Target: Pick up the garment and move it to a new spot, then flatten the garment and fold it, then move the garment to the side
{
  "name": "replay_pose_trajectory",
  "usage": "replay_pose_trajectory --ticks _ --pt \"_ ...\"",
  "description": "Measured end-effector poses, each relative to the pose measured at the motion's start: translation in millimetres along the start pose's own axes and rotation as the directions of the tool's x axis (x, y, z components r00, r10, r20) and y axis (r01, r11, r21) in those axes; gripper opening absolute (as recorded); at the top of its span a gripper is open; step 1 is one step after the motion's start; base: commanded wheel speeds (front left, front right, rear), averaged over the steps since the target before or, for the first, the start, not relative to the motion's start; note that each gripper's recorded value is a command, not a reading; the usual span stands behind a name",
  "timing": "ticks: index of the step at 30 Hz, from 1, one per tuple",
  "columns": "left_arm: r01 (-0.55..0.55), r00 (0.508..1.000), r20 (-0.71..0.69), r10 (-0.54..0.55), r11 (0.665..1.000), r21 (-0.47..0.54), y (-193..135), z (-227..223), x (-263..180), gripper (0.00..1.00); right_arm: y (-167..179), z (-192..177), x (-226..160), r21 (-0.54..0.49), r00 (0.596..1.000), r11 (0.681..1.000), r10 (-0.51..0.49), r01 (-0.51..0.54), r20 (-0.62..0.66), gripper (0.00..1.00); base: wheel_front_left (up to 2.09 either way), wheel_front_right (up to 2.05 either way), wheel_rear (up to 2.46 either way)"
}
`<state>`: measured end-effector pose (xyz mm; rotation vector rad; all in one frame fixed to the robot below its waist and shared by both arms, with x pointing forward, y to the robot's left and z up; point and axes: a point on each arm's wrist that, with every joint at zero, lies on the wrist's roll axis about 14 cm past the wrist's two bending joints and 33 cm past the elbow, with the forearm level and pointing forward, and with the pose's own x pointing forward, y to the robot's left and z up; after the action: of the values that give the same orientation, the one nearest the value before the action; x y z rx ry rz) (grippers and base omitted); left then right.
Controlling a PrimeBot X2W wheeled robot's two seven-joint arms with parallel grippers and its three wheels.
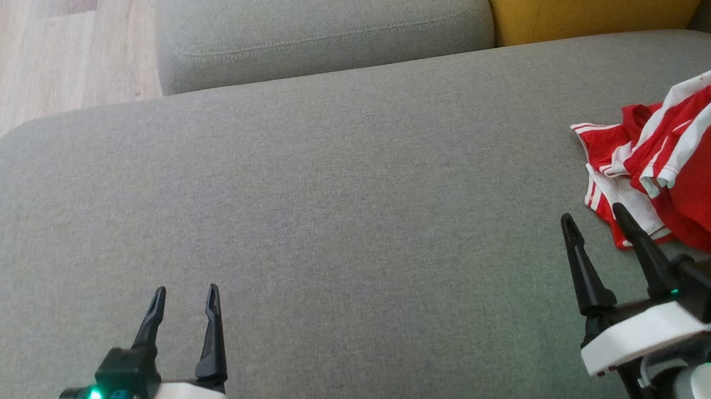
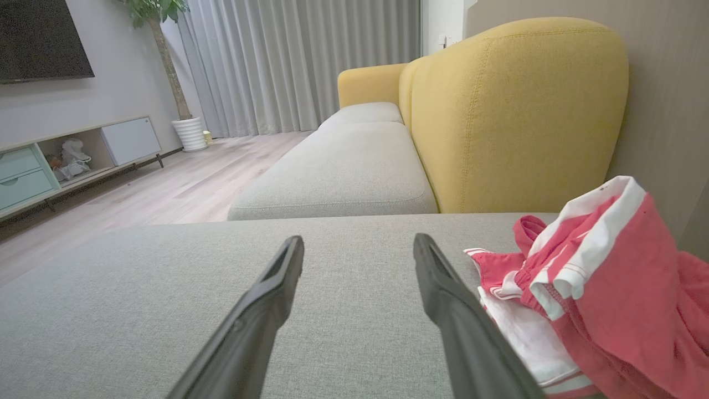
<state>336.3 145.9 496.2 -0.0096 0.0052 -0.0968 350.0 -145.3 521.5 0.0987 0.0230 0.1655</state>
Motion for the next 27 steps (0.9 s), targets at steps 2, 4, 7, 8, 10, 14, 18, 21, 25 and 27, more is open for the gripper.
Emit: replay_pose_trajectory --ticks 2,4,7,8,10,14,18,21,25,27 --pt "0.001 1.0 0.0 -0.001 1.0 0.0 0 0 0 1.0 0 0 0 0.001 1.0 1.0 0.0 0.0 0.0 1.0 0.0 0.0 0.0" --pt "0.002 1.0 -0.006 -0.002 1.0 -0.001 -1 -2 0 0.0 0 -2 0 0.009 1.0 1.0 0.0 0.0 -0.004 0.0 0.0 0.0 0.0" --pt "-0.004 0.998 -0.07 0.004 1.0 -0.006 -3 -23 -8 0.0 -1 -23 -4 0.017 0.998 1.0 -0.005 0.006 -0.069 0.0 0.0 0.0 0.0" --pt "-0.007 0.995 -0.097 0.007 1.0 -0.007 -3 -31 -12 0.0 -1 -31 -6 0.021 0.995 1.0 -0.007 0.009 -0.095 0.0 0.0 0.0 0.0" --pt "-0.014 0.991 -0.135 0.011 1.0 -0.021 -3 -42 -19 0.0 -2 -43 -12 0.037 0.992 0.999 -0.012 0.016 -0.129 0.0 0.0 0.0 0.0" --pt "-0.028 0.988 -0.154 0.017 0.997 -0.072 -3 -45 -19 0.0 -2 -44 -13 0.088 0.991 0.996 -0.013 0.025 -0.131 0.0 0.0 0.0 0.0" --pt "-0.039 0.985 -0.171 0.019 0.992 -0.116 -2 -47 -18 0.0 -3 -46 -13 0.137 0.991 0.99 -0.015 0.033 -0.134 0.0 0.0 0.0 0.0" --pt "-0.05 0.983 -0.182 0.023 0.987 -0.149 -1 -50 -19 0.0 -3 -47 -13 0.173 0.991 0.984 -0.016 0.039 -0.132 0.0 0.0 0.0 0.0" --pt "-0.067 0.981 -0.194 0.028 0.979 -0.194 2 -51 -17 0.0 -4 -48 -13 0.22 0.991 0.974 -0.019 0.048 -0.133 0.0 0.0 0.0 0.0" --pt "-0.077 0.979 -0.199 0.033 0.973 -0.216 5 -51 -16 0.0 -5 -49 -13 0.243 0.991 0.969 -0.021 0.053 -0.134 0.0 0.0 0.0 0.0"
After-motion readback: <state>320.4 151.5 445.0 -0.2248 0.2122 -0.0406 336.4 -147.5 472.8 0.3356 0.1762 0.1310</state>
